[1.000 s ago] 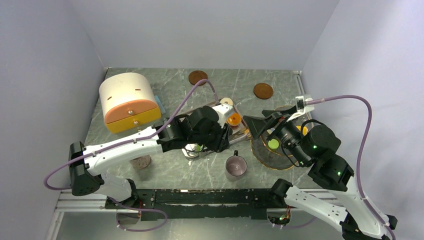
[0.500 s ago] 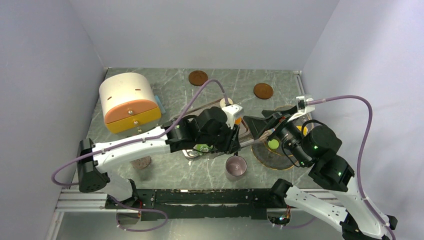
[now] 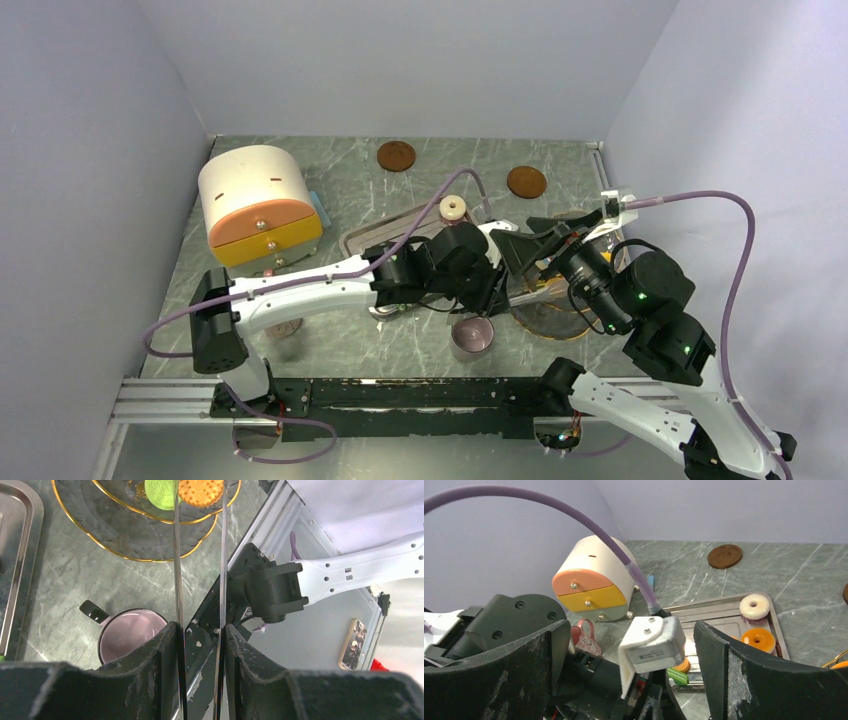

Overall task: Serve the afternoon tea
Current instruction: Place the desert on the desert table.

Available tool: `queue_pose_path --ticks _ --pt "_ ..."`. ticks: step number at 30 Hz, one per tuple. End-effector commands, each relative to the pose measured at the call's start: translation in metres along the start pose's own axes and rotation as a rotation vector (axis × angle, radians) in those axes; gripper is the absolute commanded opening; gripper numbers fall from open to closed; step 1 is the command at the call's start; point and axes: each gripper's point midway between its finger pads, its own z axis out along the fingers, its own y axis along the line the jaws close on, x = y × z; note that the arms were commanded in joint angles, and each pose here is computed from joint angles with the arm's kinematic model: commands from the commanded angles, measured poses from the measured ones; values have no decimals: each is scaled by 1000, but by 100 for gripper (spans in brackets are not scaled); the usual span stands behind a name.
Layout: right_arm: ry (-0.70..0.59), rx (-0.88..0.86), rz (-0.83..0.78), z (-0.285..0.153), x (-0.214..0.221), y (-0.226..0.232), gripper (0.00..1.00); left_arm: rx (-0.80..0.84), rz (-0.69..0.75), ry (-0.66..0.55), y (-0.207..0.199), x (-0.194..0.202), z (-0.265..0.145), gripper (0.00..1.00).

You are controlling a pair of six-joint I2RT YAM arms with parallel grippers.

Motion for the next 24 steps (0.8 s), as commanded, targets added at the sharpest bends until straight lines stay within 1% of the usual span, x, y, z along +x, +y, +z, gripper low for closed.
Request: queue_pose_path --ticks 1,11,16,24 --pt "-35 -23 11 -4 -15 7 98 101 13 -70 -30 -25 4 36" --pt "-31 -32 8 -2 -15 9 97 121 26 -76 -34 -29 26 36" --pt "-36 -33 9 -2 -15 9 97 118 29 -75 -33 -29 38 38" --pt "-33 -38 13 -2 -14 10 97 98 26 -80 -26 -26 59 37"
